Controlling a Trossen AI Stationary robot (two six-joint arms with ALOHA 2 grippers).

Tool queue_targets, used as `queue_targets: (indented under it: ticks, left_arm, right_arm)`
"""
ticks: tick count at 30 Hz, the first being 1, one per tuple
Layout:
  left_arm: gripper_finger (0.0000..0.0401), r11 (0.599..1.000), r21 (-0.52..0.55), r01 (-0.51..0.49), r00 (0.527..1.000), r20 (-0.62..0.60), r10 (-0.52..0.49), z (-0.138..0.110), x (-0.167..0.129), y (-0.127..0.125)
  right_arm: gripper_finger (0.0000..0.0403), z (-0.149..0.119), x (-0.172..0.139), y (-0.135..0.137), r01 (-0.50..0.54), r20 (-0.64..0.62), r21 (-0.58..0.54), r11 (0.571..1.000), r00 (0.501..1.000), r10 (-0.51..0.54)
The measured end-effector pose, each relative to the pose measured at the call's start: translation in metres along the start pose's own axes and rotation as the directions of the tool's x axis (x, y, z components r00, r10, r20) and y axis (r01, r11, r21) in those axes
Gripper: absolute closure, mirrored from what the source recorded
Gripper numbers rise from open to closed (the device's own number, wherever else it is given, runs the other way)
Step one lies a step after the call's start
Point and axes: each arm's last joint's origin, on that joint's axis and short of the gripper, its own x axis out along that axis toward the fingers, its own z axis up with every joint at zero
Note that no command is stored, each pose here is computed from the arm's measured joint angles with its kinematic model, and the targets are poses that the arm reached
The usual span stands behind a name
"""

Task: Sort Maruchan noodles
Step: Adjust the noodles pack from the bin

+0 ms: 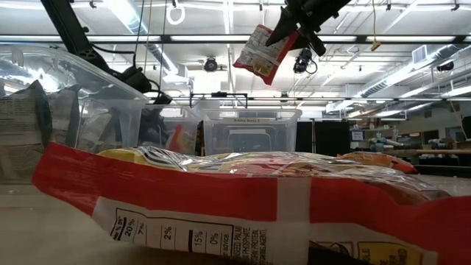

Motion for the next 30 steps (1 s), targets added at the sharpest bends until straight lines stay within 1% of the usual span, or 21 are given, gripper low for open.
queue_targets:
  ticks: [9,14,18,21,25,30]
  left_arm:
    - [0.0256,1.000,-0.019,0.002,1.000,-0.009,-0.002,-0.003,0.003,-0.004]
    - [0.0199,0.999,-0.007,0.034,0.999,0.006,-0.034,0.006,0.002,-0.010]
    - [0.0163,0.998,0.020,0.061,0.998,0.016,-0.061,0.014,0.000,-0.015]
    - [0.0148,0.995,0.038,0.094,0.995,0.009,-0.095,0.019,0.000,-0.021]
    - [0.0145,0.992,0.054,0.114,0.993,0.015,-0.115,0.024,-0.001,-0.027]
    - [0.0145,0.994,0.063,0.084,0.997,-0.006,-0.083,0.021,0.000,-0.024]
  right_arm:
    - [0.0275,0.000,0.000,0.000,0.002,0.001,-0.001,1.000,1.000,-0.002]
    - [0.0275,0.000,0.000,0.000,0.002,0.001,-0.001,1.000,1.000,-0.002]
    - [0.0275,0.000,0.000,0.000,0.004,0.001,-0.002,1.000,1.000,-0.004]
    - [0.0275,0.000,0.000,0.000,0.022,0.011,-0.002,1.000,1.000,-0.022]
    - [0.0275,0.000,0.000,-0.001,0.044,0.022,-0.002,0.999,0.999,-0.043]
    - [0.0275,0.000,0.000,-0.001,0.046,0.024,-0.002,0.999,0.999,-0.045]
